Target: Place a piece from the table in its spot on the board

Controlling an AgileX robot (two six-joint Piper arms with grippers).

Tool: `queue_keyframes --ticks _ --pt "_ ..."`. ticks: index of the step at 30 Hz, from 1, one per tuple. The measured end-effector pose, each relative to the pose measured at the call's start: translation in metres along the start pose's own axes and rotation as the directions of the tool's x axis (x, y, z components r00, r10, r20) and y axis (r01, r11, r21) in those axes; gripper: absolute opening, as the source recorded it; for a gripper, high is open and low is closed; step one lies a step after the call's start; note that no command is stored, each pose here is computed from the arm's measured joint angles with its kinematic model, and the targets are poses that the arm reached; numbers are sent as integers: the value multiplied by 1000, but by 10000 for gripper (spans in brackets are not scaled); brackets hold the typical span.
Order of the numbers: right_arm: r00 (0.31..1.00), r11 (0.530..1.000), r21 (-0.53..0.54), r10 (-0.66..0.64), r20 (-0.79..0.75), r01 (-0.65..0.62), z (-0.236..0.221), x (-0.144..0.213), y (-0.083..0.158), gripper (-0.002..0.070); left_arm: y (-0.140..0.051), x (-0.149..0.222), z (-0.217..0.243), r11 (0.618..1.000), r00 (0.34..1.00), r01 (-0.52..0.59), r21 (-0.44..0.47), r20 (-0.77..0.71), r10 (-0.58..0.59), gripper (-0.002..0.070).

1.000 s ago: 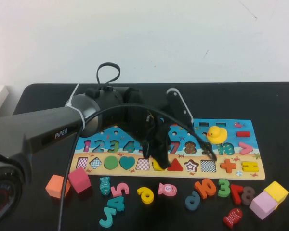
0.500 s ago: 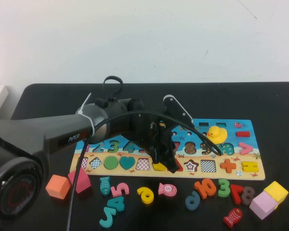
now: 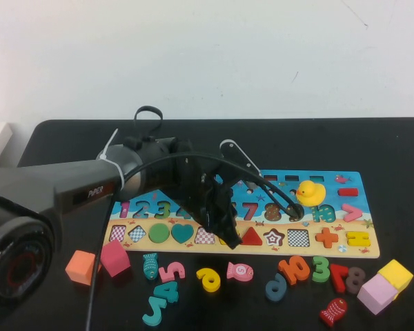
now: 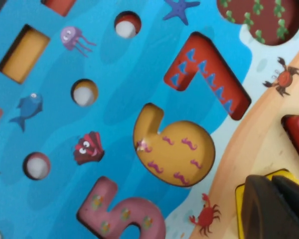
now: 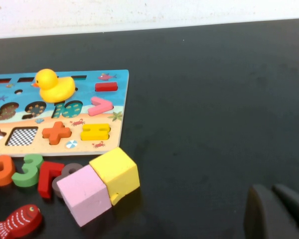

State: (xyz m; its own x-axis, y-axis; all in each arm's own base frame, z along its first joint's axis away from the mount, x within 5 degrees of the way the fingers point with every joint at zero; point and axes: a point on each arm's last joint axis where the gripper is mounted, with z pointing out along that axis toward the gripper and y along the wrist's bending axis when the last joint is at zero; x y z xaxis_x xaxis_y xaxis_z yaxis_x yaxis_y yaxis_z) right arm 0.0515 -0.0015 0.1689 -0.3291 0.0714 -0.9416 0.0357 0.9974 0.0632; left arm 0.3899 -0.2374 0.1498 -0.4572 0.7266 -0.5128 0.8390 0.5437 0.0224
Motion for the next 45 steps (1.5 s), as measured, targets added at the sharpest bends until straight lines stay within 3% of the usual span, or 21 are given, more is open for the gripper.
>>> queue_keyframes --ticks 5,11,15,19,28,36,42,45 --pt "1000 1000 0 0 0 0 0 0 0 19 0 -10 -19 1000 999 -15 -24 40 16 0" --pt "1000 1000 0 0 0 0 0 0 0 19 -6 -36 -87 995 984 -46 -87 169 60 0" --pt "1000 1000 0 0 0 0 0 0 0 19 -16 -34 -128 991 971 -50 -122 225 76 0" --pt "1000 1000 0 0 0 0 0 0 0 19 -36 -6 -167 984 956 -6 -176 287 57 0" --pt "1000 1000 0 0 2 0 0 0 0 19 -80 62 -223 975 925 107 -193 379 -26 0" --pt "1000 1000 0 0 2 0 0 0 0 19 -115 123 -250 961 879 226 -160 459 -130 0" --pt "1000 1000 0 0 2 0 0 0 0 19 -139 160 -270 944 808 310 -116 555 -197 0" --pt "1000 1000 0 0 2 0 0 0 0 19 -150 176 -276 947 803 308 -90 558 -208 0"
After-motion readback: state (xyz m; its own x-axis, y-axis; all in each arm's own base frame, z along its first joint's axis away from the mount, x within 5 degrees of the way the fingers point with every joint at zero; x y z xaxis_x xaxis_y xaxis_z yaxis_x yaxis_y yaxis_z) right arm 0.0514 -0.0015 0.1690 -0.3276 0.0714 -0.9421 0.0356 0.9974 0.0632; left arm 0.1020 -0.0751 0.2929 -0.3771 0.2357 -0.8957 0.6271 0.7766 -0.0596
